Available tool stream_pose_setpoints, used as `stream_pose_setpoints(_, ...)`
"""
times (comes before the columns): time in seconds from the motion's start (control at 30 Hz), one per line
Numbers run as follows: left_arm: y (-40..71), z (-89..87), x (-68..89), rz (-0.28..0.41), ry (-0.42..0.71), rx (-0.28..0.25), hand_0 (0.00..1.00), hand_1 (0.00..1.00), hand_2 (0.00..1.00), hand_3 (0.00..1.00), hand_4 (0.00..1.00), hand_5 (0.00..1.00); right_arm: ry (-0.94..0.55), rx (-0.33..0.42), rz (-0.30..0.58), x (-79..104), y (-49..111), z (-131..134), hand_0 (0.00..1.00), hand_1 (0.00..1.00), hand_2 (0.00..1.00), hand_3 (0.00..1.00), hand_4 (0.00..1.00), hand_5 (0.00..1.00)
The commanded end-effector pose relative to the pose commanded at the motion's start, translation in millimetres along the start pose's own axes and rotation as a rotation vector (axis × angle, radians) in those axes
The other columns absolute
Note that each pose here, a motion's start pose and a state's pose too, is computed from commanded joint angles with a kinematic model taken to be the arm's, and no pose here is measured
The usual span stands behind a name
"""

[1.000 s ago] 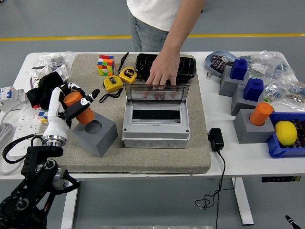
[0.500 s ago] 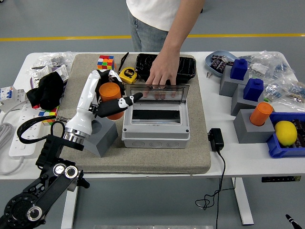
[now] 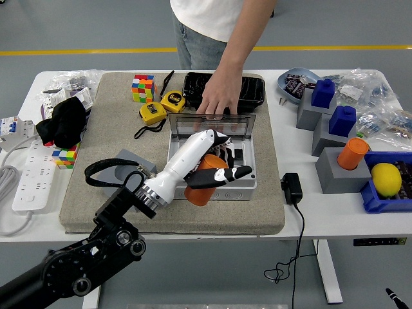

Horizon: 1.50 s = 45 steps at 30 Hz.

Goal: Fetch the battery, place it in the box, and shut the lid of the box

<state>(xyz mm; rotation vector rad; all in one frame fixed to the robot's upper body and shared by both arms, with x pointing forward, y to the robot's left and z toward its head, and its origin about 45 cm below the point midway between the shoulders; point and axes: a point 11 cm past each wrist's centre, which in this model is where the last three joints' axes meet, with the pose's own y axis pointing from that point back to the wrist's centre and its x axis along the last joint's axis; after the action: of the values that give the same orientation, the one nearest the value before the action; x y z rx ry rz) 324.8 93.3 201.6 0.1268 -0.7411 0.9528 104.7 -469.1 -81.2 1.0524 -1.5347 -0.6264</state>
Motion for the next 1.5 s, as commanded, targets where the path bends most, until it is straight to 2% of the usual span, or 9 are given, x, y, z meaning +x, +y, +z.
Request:
stream_pose_setpoints(0.3,-22.1,-25.9,7.3,0.009,-0.115,0.021,0.052,0.002,0.002,0.004,0.998,0.998,0.008,0.005,0.006,3.2,-0.4,-2.1,0.860,0.836,0.787,0.783,0.998,0.998)
stream_pose_setpoints(0.8,-59.6,-29.7,34.8,0.081,-0.374,-0.081,0.067,0.002,0.005,0.012,0.998,0.998,0.025,0.015,0.008,6.4,-0.9,-6.1,0.861,0.836,0.787,0.782,0.998,0.998)
stream_pose_setpoints(0.93,-59.0,-30.0,39.9,0.125,-0.428,-0.114,0.072,0.002,0.014,0.021,0.998,0.955,0.026,0.015,0.008,6.9,-1.0,-6.0,0.861,0.835,0.787,0.782,0.998,0.998)
stream_pose_setpoints(1.07,-56.6,-30.0,34.0,0.095,-0.455,-0.145,0.072,0.002,0.014,0.021,0.998,0.955,0.026,0.015,0.010,7.5,-1.0,-5.7,0.861,0.835,0.787,0.782,0.998,0.998)
stream_pose_setpoints(1.1,-56.2,-30.1,33.2,0.091,-0.458,-0.148,0.078,0.002,0.021,0.028,0.998,0.828,0.025,0.015,0.010,7.5,-1.0,-5.8,0.860,0.835,0.787,0.782,0.998,0.998)
stream_pose_setpoints(1.27,-54.8,-27.7,28.8,0.068,-0.483,-0.182,0.078,0.002,0.021,0.028,0.998,0.828,0.023,0.020,0.007,6.9,-1.1,-8.7,0.860,0.835,0.787,0.782,0.998,0.998)
stream_pose_setpoints(1.3,-54.5,-27.1,28.0,0.065,-0.487,-0.186,0.083,0.006,0.038,0.038,0.998,0.636,0.023,0.021,0.007,6.8,-1.1,-9.1,0.860,0.835,0.787,0.782,0.998,0.998)
stream_pose_setpoints(1.47,-52.8,-23.9,22.1,0.046,-0.504,-0.206,0.083,0.006,0.038,0.038,0.998,0.636,0.021,0.019,0.008,7.0,-1.1,-8.2,0.860,0.835,0.787,0.782,0.998,0.998)
stream_pose_setpoints(1.5,-52.5,-24.2,21.8,0.044,-0.508,-0.207,0.098,0.025,0.052,0.049,0.998,0.553,0.022,0.019,0.008,7.0,-1.1,-8.0,0.860,0.834,0.787,0.782,0.998,0.998)
